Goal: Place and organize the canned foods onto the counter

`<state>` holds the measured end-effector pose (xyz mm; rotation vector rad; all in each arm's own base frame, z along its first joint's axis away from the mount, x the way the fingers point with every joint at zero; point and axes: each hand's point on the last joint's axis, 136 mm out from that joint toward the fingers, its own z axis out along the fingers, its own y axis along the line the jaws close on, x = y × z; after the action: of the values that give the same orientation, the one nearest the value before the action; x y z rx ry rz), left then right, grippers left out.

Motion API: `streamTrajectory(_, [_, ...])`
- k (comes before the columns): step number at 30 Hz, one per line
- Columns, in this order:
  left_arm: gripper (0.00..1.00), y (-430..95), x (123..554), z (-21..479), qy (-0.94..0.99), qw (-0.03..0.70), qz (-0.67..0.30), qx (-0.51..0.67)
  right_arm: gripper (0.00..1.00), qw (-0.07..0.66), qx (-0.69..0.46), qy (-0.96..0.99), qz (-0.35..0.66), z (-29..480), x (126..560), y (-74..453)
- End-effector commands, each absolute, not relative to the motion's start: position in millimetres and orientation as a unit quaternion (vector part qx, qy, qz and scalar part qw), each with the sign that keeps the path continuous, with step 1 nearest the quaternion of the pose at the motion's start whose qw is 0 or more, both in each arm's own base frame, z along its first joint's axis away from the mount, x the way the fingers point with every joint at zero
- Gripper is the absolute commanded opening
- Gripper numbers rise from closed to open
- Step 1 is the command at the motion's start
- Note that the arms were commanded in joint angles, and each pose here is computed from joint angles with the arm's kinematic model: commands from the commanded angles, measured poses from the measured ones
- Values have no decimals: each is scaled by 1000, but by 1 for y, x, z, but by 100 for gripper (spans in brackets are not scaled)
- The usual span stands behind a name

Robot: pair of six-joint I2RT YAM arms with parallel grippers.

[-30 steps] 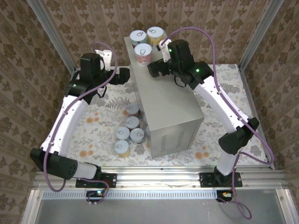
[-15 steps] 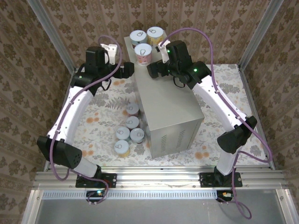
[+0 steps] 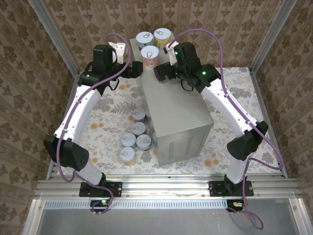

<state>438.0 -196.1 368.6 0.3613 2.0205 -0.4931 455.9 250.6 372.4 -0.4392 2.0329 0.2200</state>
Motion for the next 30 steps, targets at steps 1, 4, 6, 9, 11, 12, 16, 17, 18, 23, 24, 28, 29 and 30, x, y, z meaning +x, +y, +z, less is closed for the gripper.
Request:
streamTrajectory(1, [100, -196, 444, 373, 829, 497, -205, 150, 100, 490, -166, 852, 82, 356, 472, 247])
streamTrajectory(4, [100, -197, 447, 372, 830, 495, -206, 151, 100, 489, -163, 853, 81, 353, 474, 246])
streamTrajectory(6, [100, -197, 449, 371, 831, 495, -206, 151, 100, 487, -161, 855, 82, 351, 475, 246])
streamTrajectory(9, [100, -196, 452, 369, 832, 493, -209, 149, 100, 484, -158, 857, 80, 347, 477, 247])
streamTrajectory(11, [100, -196, 453, 368, 833, 491, -210, 147, 100, 482, -156, 858, 79, 345, 478, 246])
streamTrajectory(12, [100, -196, 454, 367, 832, 491, -210, 146, 100, 481, -155, 859, 79, 343, 478, 246])
streamTrajectory(16, [100, -195, 455, 367, 832, 491, -212, 145, 100, 480, -154, 860, 79, 341, 479, 248])
streamTrajectory(17, [100, -194, 456, 366, 833, 491, -212, 145, 100, 480, -153, 860, 79, 342, 480, 247])
streamTrajectory(18, [100, -194, 456, 366, 833, 491, -212, 144, 100, 480, -153, 860, 78, 341, 480, 247])
streamTrajectory(23, [100, -194, 458, 366, 833, 490, -214, 143, 100, 476, -152, 863, 79, 336, 482, 249])
streamTrajectory(24, [100, -194, 458, 366, 833, 490, -215, 143, 100, 476, -152, 863, 78, 336, 482, 249])
streamTrajectory(28, [100, -194, 459, 365, 833, 490, -216, 143, 100, 473, -151, 864, 76, 334, 483, 249])
streamTrajectory(29, [100, -194, 459, 364, 833, 488, -217, 143, 100, 472, -151, 865, 76, 332, 483, 248])
streamTrajectory(30, [100, -194, 459, 364, 833, 488, -217, 144, 100, 472, -151, 865, 76, 332, 483, 248])
